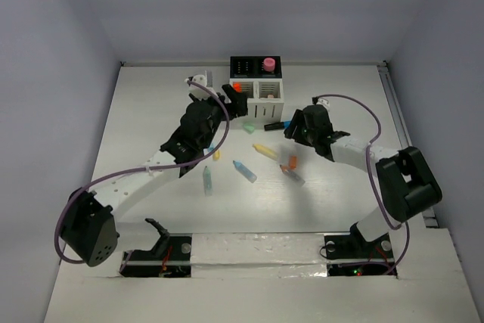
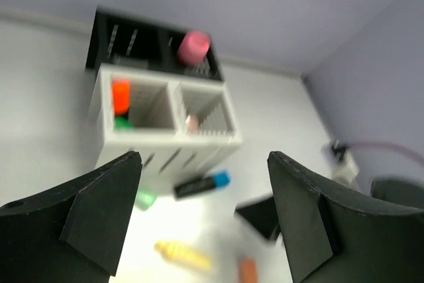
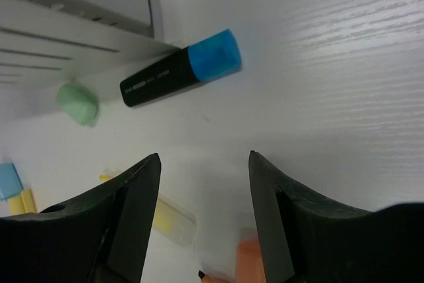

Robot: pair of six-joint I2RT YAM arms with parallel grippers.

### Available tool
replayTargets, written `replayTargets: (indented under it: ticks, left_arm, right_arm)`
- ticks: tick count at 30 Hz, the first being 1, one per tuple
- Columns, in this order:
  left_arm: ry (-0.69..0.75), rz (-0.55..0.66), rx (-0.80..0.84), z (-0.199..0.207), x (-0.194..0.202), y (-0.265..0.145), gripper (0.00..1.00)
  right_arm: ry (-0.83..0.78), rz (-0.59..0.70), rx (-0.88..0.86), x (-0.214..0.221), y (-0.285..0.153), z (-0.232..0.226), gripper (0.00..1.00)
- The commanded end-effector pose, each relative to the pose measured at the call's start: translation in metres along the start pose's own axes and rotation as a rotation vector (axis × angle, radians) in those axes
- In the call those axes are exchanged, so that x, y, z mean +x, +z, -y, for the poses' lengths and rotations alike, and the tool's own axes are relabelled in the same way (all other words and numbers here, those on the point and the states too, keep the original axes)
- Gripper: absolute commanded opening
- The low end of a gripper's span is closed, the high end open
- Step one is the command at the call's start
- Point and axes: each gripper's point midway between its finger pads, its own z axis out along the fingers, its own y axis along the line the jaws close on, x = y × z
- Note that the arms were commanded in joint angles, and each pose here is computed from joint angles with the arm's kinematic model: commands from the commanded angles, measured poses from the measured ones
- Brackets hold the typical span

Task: Sort the stationery into containers
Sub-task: Move the pen to the center of the board.

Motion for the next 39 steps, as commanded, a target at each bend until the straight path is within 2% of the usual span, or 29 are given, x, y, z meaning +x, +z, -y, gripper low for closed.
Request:
replayTargets:
  ticks: [1, 8, 12, 17, 26, 34, 35, 39]
  left_arm:
    - [-0.033, -0.093, 0.019, -0.004, 0.014, -0.031, 0.75]
    - [0.032, -0.128, 0.06, -0.002, 0.0, -0.064, 0.78]
    - [0.041, -0.144, 0.118, 0.004, 0.002, -0.076, 0.79]
    - [0.002, -0.177, 0.208, 0.015, 0.014, -0.087, 0.79]
    - [-0.031, -0.21, 0.295, 0.027, 0.026, -0.091, 0.79]
    - [-0.041, -0.198, 0.317, 0.031, 0.02, -0.095, 0.8]
    - [-0.042, -0.195, 0.321, 0.032, 0.019, -0.096, 0.8]
    - [-0.044, -0.192, 0.321, 0.032, 0.018, -0.097, 0.8]
  right_arm:
    - [0.063, 0.086, 0.037, -0.031, 0.013, -0.003, 0.61]
    - [0.124, 0.062, 0.066, -0.029, 0.04, -0.004, 0.74]
    - [0.164, 0.065, 0.078, -0.028, 0.051, -0.004, 0.74]
    - [0.196, 0.075, 0.118, -0.029, 0.064, 0.0, 0.68]
    - [0.188, 0.047, 0.193, -0.014, 0.081, 0.016, 0.67]
    - [0.108, 0.021, 0.265, -0.007, 0.081, 0.033, 0.54]
    - [0.082, 0.003, 0.291, -0.004, 0.079, 0.038, 0.48]
    - [0.03, 0.001, 0.331, -0.008, 0.072, 0.046, 0.37]
